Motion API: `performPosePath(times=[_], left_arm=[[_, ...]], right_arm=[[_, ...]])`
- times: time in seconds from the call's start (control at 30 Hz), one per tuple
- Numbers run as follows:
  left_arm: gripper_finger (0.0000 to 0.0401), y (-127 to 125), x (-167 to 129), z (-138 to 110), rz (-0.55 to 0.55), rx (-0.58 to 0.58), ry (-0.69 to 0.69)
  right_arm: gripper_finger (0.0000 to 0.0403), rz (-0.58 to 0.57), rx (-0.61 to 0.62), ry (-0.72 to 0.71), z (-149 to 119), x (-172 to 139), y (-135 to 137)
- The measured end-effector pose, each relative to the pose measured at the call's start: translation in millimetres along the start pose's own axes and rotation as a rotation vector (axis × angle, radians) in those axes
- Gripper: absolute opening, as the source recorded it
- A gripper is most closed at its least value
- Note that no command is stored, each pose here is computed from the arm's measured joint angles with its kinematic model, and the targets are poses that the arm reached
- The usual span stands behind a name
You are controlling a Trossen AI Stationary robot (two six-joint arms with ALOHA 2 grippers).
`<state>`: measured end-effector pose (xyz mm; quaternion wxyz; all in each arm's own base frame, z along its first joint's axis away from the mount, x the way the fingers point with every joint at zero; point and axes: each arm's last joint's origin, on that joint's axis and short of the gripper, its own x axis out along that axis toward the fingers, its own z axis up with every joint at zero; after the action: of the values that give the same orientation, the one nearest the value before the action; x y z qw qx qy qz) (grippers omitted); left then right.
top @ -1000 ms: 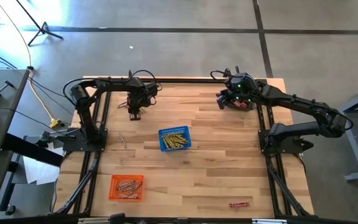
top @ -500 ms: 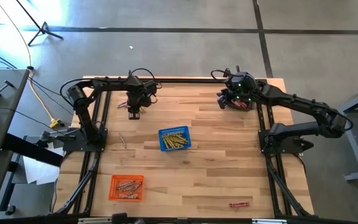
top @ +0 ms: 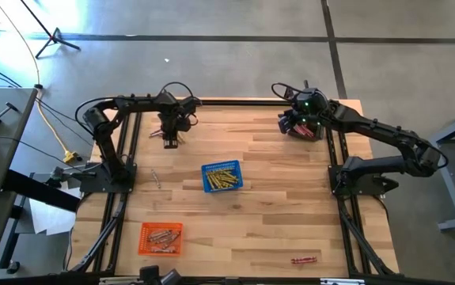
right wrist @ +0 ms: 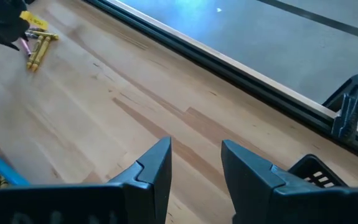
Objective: Sort crayons
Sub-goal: Put the red crayon into the black basket
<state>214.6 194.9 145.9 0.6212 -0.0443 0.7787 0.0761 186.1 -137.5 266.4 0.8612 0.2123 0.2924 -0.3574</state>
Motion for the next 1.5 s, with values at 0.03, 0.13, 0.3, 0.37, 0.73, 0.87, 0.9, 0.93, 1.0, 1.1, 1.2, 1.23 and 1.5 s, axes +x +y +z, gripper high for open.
performPosePath(times=[0.03, 0.13, 0.3, 0.37, 0.73, 0.87, 0.9, 0.93, 1.0, 1.1, 1.2, 1.23, 1.5], left_arm=[[0.0104, 0.7, 0.2, -0.2, -0.015, -0.004, -0.01], [0.0104, 3.3, 0.8, -1.6, -0.038, -0.009, -0.026], [0.0104, 7.6, 1.7, -4.0, -0.041, -0.027, -0.027], [0.0104, 9.2, 2.1, -5.0, -0.043, -0.031, -0.028], [0.0104, 13.6, 15.1, -3.3, -0.057, -0.064, 0.024], [0.0104, 13.6, 19.2, -1.8, -0.061, -0.088, 0.045], [0.0104, 13.4, 19.5, -1.9, -0.063, -0.09, 0.048], [0.0103, 13.3, 19.6, -2.0, -0.063, -0.093, 0.05], [0.0098, 12.9, 19.8, -2.7, -0.07, -0.095, 0.057], [0.0075, 11.5, 20.0, -4.1, -0.083, -0.093, 0.073], [0.0036, 8.1, 20.1, -4.8, -0.112, -0.103, 0.087], [0.0022, 7.2, 19.9, -5.0, -0.127, -0.119, 0.087], [0.0004, -12.6, 16.3, -3.0, -0.253, -0.183, 0.119]], right_arm=[[0.0126, -0.001, 0.0, 0.0, 0.0, 0.0, -0.1], [0.0126, 0.0, 0.0, 0.0, 0.0, 0.0, 0.0], [0.0126, 0.0, 0.0, 0.0, 0.0, 0.0, 0.0], [0.0126, 0.0, 0.0, 0.0, 0.0, 0.0, 0.0], [0.0126, 0.0, 0.0, 0.0, 0.0, 0.0, 0.0], [0.0126, 0.0, 0.0, 0.0, 0.0, 0.0, 0.0], [0.0126, 0.0, 0.0, 0.0, 0.0, 0.0, 0.0], [0.0126, 0.0, 0.0, 0.0, 0.0, 0.0, 0.0], [0.0126, 0.0, 0.0, 0.0, 0.0, 0.0, 0.0], [0.0126, 0.0, 0.0, 0.0, 0.0, 0.0, 0.0], [0.0126, 0.0, -0.011, 0.0, -0.1, 0.1, 0.0], [0.0126, 0.0, -0.014, 0.0, 0.0, 0.0, 0.0], [0.0126, 0.0, -0.018, 0.0, -0.1, 0.1, 0.0]])
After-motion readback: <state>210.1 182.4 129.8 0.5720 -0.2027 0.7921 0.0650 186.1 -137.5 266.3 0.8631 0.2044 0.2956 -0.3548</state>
